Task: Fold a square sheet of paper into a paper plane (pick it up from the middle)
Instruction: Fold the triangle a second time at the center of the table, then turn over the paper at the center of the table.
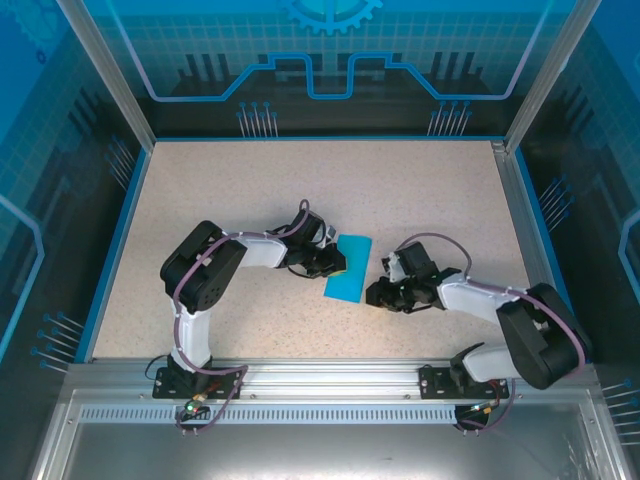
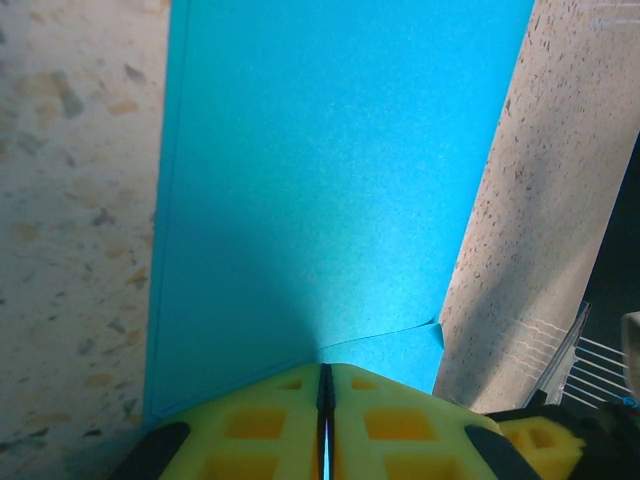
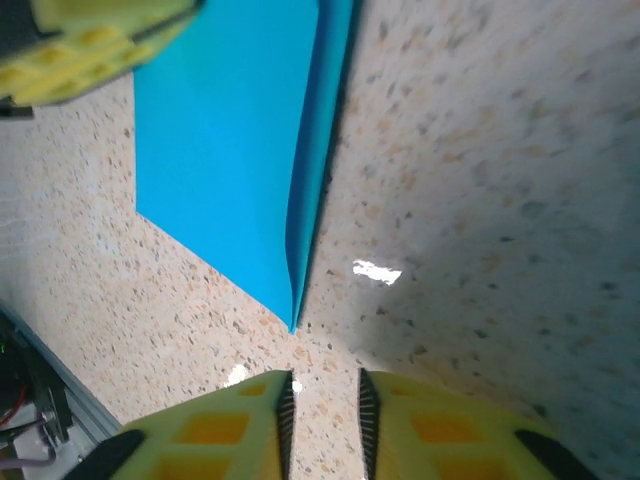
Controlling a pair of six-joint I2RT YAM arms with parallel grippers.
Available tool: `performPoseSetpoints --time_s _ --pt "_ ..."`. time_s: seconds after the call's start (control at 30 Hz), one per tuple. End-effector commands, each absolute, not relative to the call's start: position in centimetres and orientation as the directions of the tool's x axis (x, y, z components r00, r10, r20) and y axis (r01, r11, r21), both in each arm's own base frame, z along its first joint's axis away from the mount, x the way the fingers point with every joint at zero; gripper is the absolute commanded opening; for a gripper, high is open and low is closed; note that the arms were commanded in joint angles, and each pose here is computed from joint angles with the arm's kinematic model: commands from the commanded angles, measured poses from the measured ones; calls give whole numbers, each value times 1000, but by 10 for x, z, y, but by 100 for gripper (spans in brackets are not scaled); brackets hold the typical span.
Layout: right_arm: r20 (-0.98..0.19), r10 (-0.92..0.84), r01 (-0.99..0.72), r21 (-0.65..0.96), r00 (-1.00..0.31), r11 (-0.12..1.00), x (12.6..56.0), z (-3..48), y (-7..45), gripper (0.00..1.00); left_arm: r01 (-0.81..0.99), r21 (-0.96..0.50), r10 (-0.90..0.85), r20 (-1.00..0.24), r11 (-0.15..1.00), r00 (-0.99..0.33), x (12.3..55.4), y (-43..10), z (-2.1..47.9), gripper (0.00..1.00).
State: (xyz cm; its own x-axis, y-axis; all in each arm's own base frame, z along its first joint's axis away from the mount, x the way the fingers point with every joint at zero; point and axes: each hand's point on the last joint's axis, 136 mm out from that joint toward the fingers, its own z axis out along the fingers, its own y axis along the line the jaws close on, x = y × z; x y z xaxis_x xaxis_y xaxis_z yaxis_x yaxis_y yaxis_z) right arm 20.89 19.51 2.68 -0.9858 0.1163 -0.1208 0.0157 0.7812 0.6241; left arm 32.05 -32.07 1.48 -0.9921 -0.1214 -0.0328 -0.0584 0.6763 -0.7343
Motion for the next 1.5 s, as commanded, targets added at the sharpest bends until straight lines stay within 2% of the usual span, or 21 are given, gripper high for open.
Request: performPoseSetpoints --time_s 0.0,0.1,0.47,0.93,1.1,1.47 --pt "-143 193 71 596 -971 800 223 36 183 35 -142 -668 -162 32 730 -986 308 -298 -12 14" --pt "-164 238 97 595 -957 798 239 41 183 40 -140 -678 -165 28 722 -986 308 -300 -7 15" --pt "-117 263 115 682 -958 723 273 38 212 40 -129 -685 -162 17 717 -987 309 -300 0 15" --pt "-68 289 163 695 -955 701 285 21 221 36 -125 -685 -162 11 718 -987 310 -299 3 15" --pt "-66 303 166 716 -951 678 288 23 224 32 -124 -685 -163 8 718 -987 310 -299 4 15" --pt "-73 302 157 729 -950 667 290 24 226 34 -123 -687 -170 -1 716 -985 312 -299 7 15"
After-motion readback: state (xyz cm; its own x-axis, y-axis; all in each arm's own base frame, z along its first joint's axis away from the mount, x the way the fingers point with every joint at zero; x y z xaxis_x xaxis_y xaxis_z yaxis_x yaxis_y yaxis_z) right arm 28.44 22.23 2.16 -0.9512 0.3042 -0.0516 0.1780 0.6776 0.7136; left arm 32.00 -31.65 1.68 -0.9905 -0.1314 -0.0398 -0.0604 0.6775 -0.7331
